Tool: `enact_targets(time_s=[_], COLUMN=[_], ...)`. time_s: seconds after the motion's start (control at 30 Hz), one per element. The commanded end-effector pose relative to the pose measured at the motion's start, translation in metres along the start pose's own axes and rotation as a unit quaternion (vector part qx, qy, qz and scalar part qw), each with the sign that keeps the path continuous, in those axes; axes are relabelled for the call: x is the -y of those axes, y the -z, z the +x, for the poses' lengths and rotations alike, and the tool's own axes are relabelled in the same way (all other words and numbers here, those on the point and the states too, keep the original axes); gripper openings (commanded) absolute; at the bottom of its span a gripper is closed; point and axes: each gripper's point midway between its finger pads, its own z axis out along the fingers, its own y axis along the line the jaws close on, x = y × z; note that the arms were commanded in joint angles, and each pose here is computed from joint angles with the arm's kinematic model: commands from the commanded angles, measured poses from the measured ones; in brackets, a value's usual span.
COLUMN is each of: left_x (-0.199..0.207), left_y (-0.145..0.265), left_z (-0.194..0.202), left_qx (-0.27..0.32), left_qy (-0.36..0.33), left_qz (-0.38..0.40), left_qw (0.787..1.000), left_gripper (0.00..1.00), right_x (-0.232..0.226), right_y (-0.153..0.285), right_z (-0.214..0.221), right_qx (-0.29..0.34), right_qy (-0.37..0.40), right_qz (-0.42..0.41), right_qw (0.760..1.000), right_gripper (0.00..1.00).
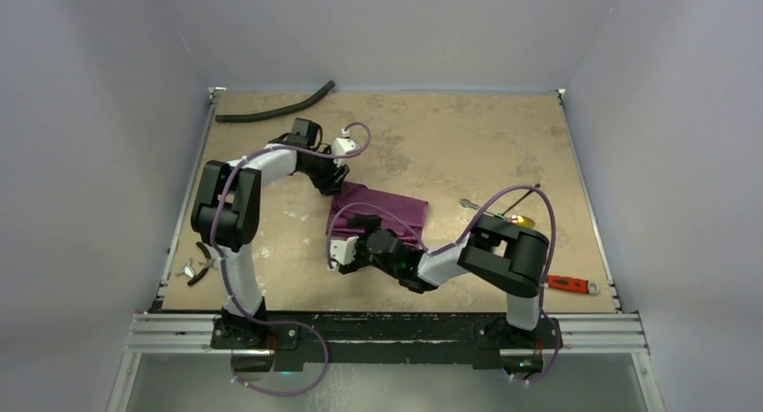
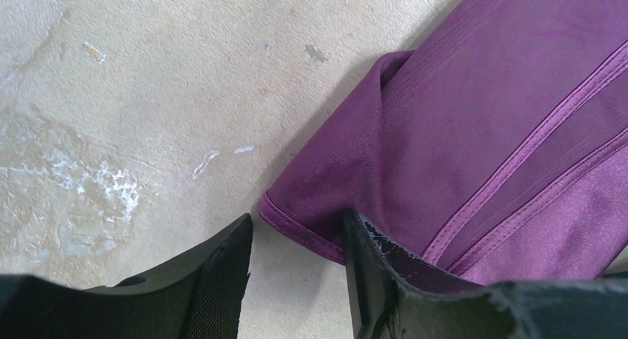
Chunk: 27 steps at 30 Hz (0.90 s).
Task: Fold the napkin into a case and place the utensils inside
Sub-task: Pick up the 2/3-rectangle-folded napkin at the center of the board.
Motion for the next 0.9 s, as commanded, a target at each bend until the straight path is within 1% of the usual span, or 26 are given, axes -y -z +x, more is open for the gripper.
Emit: enact_targets(time_s=[0.0, 0.1, 0.2, 0.27, 0.47, 0.67, 0.8, 0.87], left_x=[0.01, 0.014, 0.017, 0.021, 0.03, 0.043, 0.05, 0.052], left_y=[-0.019, -0.022, -0.024, -0.025, -0.026, -0.022, -0.017, -0.016], left_z=[0.03, 0.037, 0.045, 0.049, 0.055, 0.058, 0.062, 0.064], left_qx=[-0.043, -0.053, -0.065, -0.071, -0.08, -0.084, -0.084, -0.086], left_qy=[0.013, 0.012, 0.014, 0.02, 0.034, 0.058, 0.067, 0.068], left_qz=[0.023, 0.033, 0.044, 0.054, 0.076, 0.092, 0.093, 0.094], left_qw=[0.999, 0.998, 0.997, 0.996, 0.993, 0.991, 0.99, 0.99], left_gripper=[0.46, 0.44, 0.38, 0.36, 0.31, 0.28, 0.28, 0.28], right_x=[-0.003, 0.006, 0.018, 0.02, 0.007, 0.0, -0.017, -0.017], right_y=[-0.006, -0.008, -0.009, -0.011, -0.025, -0.04, -0.045, -0.045], right_z=[0.015, 0.013, 0.011, 0.008, -0.011, -0.027, -0.021, -0.015], right_qx=[-0.03, -0.026, -0.019, -0.01, 0.02, 0.044, 0.038, 0.031], right_qy=[0.042, 0.06, 0.075, 0.077, 0.085, 0.074, 0.071, 0.071], right_qz=[0.003, 0.029, 0.07, 0.079, 0.068, 0.047, 0.011, 0.009], right_qw=[0.999, 0.997, 0.995, 0.994, 0.994, 0.995, 0.997, 0.997], right_gripper=[0.88, 0.85, 0.84, 0.84, 0.86, 0.88, 0.88, 0.88])
